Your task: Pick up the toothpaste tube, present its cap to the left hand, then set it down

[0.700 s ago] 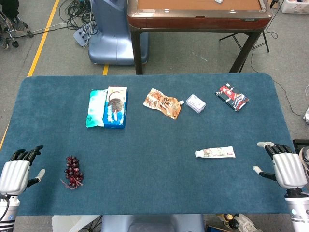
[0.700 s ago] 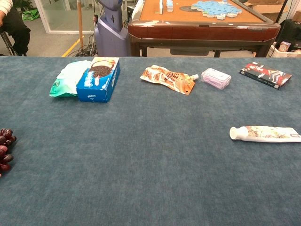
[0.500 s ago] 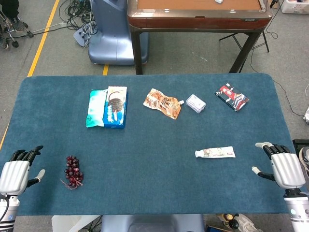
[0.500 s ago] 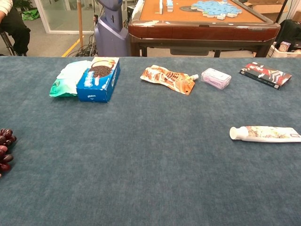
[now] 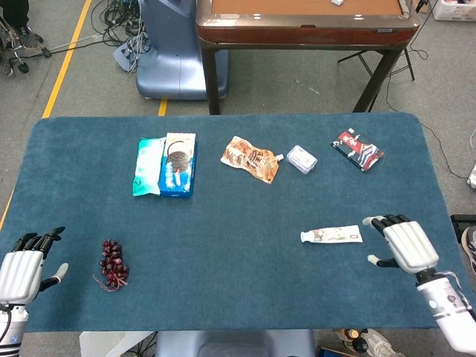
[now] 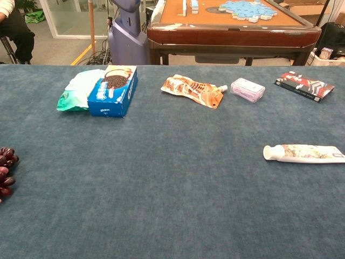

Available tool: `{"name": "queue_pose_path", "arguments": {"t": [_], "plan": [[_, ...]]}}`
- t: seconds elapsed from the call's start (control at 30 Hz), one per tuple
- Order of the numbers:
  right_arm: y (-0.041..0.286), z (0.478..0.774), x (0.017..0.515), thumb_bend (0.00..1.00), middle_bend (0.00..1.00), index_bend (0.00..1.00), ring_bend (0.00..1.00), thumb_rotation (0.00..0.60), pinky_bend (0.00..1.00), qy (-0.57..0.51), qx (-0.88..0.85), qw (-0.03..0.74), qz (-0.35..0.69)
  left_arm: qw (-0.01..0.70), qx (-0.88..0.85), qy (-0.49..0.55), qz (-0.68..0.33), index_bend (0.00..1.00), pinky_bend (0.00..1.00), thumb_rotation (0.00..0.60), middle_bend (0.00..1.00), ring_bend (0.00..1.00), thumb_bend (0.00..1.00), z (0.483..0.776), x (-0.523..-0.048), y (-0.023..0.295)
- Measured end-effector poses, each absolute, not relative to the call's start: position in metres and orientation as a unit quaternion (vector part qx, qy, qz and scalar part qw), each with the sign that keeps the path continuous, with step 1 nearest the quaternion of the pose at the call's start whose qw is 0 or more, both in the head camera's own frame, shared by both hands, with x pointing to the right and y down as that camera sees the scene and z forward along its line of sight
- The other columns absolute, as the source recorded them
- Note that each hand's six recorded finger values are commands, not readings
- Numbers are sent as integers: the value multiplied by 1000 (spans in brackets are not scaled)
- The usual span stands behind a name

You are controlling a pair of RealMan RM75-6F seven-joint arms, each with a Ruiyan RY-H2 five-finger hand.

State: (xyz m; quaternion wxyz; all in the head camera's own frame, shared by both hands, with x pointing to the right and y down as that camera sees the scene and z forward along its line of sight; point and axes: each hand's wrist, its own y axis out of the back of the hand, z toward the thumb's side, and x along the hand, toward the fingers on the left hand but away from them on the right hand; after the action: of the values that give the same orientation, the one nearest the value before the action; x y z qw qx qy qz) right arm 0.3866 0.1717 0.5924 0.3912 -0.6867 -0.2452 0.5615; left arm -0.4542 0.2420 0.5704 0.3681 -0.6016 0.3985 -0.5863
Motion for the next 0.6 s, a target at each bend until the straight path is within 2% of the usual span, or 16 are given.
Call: {"name": "queue_pose_path", "arguments": {"t": [0.07, 0.2, 0.6], "plan": [[165, 605, 376, 94, 420, 363, 324, 600, 335, -221, -696, 396, 556, 366, -598, 401, -589, 182, 167, 600, 324, 318, 227, 569, -457, 244], [155, 630, 361, 96, 426, 402, 325, 600, 335, -187, -705, 406, 550, 363, -591, 404, -596, 182, 168, 600, 322, 318, 227, 566, -463, 247], [151, 687, 339, 96, 426, 403, 324, 600, 335, -145, -714, 401, 555, 352, -584, 407, -607, 182, 167, 600, 319, 318, 227, 565, -472, 253]]}}
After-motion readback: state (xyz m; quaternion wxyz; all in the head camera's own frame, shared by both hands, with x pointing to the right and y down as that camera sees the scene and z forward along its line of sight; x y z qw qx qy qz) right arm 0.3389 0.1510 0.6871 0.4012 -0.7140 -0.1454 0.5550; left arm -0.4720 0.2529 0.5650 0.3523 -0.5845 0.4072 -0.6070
